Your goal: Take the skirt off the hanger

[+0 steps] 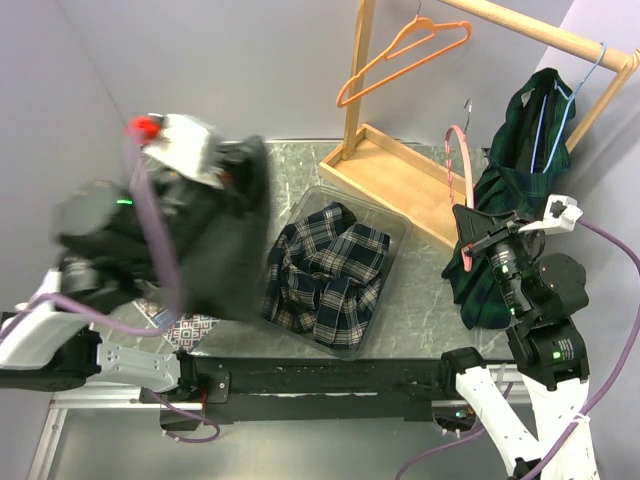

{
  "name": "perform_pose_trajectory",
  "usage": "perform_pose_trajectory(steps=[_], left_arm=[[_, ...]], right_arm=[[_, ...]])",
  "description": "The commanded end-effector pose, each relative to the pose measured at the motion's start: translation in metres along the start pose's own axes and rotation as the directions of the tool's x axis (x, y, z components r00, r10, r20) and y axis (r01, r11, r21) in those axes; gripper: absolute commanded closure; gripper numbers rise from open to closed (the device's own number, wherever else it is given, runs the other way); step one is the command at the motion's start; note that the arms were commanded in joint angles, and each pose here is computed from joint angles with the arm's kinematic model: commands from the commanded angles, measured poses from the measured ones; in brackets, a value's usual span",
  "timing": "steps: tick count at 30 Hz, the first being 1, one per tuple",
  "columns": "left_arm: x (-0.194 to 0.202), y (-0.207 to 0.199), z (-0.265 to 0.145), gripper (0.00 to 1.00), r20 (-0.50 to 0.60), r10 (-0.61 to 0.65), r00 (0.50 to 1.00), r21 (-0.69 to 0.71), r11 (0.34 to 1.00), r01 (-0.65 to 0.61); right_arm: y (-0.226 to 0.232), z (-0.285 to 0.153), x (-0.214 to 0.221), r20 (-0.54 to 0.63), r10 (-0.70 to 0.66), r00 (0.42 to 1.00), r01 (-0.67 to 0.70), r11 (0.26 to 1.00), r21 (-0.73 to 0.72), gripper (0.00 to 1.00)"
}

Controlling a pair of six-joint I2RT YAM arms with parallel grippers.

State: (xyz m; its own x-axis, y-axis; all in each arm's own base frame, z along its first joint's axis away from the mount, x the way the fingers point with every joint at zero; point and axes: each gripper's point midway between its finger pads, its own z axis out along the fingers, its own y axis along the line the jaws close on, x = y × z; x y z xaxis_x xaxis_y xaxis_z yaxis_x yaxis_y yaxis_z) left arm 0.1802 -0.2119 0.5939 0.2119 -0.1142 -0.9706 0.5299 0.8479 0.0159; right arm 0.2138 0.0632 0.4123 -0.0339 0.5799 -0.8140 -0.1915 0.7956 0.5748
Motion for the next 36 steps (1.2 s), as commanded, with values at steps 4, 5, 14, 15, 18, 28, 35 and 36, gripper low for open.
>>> perform_pose_trajectory(steps=[4,5,14,15,18,28,35,36], left_arm=[[0.109,-0.069,0.025,0.99,-0.010,-0.102,0.995,0.078,0.992,0.102],[0.124,-0.083,0.024,0.99,-0.027,-0.130,0.991,0.125,0.983,0.132],[0.250,-0.059,0.058,0.99,-0.288,-0.214,0.934,-0.116,0.975,0.188],[0.269,-0.055,0.059,0.99,-0.320,-0.221,0.922,-0.139,0.973,0.184],[0.293,-0.017,0.072,0.99,-0.361,-0.241,0.901,-0.238,0.958,0.161],[0.428,-0.029,0.066,0.99,-0.576,-0.289,0.765,-0.180,0.957,0.226],[0.393,-0.036,0.076,0.46,-0.544,-0.279,0.791,-0.125,0.959,0.252],[0.356,-0.035,0.086,0.36,-0.491,-0.261,0.831,-0.086,0.964,0.252]], right_arm=[[0.029,-0.011,-0.026,0.102,0.005,0.995,0.009,0.991,-0.133,1.00],[0.030,-0.012,-0.027,0.104,0.007,0.995,0.008,0.991,-0.135,1.00],[0.041,-0.023,-0.026,0.085,0.026,0.996,-0.010,0.982,-0.189,1.00],[0.041,-0.025,-0.027,0.090,0.026,0.996,-0.008,0.981,-0.192,1.00],[0.040,-0.026,-0.026,0.090,0.020,0.996,-0.003,0.982,-0.187,1.00],[0.038,-0.022,-0.022,0.077,0.028,0.997,-0.014,0.983,-0.185,1.00],[0.035,-0.025,-0.023,0.082,0.014,0.997,-0.001,0.986,-0.165,1.00],[0.035,-0.026,-0.023,0.085,0.015,0.996,0.000,0.986,-0.166,1.00]])
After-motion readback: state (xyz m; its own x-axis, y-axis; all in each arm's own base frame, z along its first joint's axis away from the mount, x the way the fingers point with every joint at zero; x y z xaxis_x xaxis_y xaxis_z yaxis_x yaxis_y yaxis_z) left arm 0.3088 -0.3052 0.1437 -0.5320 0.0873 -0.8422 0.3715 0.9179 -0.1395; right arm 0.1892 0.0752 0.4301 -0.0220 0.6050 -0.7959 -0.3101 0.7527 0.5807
